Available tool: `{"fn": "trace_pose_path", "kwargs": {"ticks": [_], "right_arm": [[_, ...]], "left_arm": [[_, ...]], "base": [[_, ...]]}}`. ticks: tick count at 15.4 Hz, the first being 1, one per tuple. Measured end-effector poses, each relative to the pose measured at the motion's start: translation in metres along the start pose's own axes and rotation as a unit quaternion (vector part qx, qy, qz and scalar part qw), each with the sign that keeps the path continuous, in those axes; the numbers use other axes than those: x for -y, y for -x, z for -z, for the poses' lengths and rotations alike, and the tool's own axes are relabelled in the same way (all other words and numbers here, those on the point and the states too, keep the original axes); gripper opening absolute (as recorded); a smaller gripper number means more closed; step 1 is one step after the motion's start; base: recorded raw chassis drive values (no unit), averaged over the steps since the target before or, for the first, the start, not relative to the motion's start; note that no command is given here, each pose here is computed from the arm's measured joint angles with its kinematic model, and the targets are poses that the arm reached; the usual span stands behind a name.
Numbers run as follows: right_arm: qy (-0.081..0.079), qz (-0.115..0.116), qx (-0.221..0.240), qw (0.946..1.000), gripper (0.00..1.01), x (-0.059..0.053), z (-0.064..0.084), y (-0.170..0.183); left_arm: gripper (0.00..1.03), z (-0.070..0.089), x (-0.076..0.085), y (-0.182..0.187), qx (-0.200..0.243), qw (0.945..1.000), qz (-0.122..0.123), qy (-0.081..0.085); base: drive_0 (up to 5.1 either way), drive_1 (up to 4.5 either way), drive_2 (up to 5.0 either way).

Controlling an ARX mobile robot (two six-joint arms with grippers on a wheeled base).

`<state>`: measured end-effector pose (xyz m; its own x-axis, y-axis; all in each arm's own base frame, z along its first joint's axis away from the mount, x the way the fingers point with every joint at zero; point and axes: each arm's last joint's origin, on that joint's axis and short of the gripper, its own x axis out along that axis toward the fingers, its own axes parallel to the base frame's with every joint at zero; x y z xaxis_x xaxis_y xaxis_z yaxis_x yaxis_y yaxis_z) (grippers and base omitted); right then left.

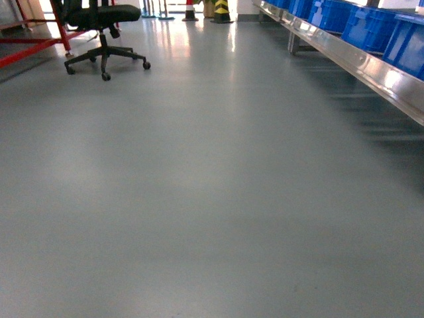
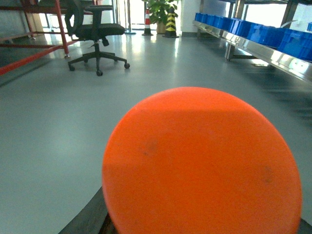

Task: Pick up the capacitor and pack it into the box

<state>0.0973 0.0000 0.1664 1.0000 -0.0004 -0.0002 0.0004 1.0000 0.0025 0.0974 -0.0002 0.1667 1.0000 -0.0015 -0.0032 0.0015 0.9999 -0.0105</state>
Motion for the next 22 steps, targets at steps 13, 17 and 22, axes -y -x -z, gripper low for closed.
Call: {"fn": "trace_pose_path", "kwargs": {"ticks": [13,17,22], "right_arm": [[0.000,0.000,0.001,1.0000,0.98,0.0000,-0.0002,0.0000],[0.000,0.000,0.001,1.0000,0.98,0.0000,-0.0001,0.0000],[0.000,0.000,0.001,1.0000,0.98,0.0000,-0.0003,0.0000]], "left_arm": [[0.44,-0.0001,0.0000,0.0000,0.000,1.0000,0.000,0.000],[0.44,-0.0001,0.0000,0.0000,0.000,1.0000,0.000,0.000],[0.44,-0.0003,0.0000,0.0000,0.001,1.0000,0.000,0.000]], "base": [[-4.9,2.54,2.5],[-4.9,2.55,2.5],[-4.9,2.55,2.5]]}}
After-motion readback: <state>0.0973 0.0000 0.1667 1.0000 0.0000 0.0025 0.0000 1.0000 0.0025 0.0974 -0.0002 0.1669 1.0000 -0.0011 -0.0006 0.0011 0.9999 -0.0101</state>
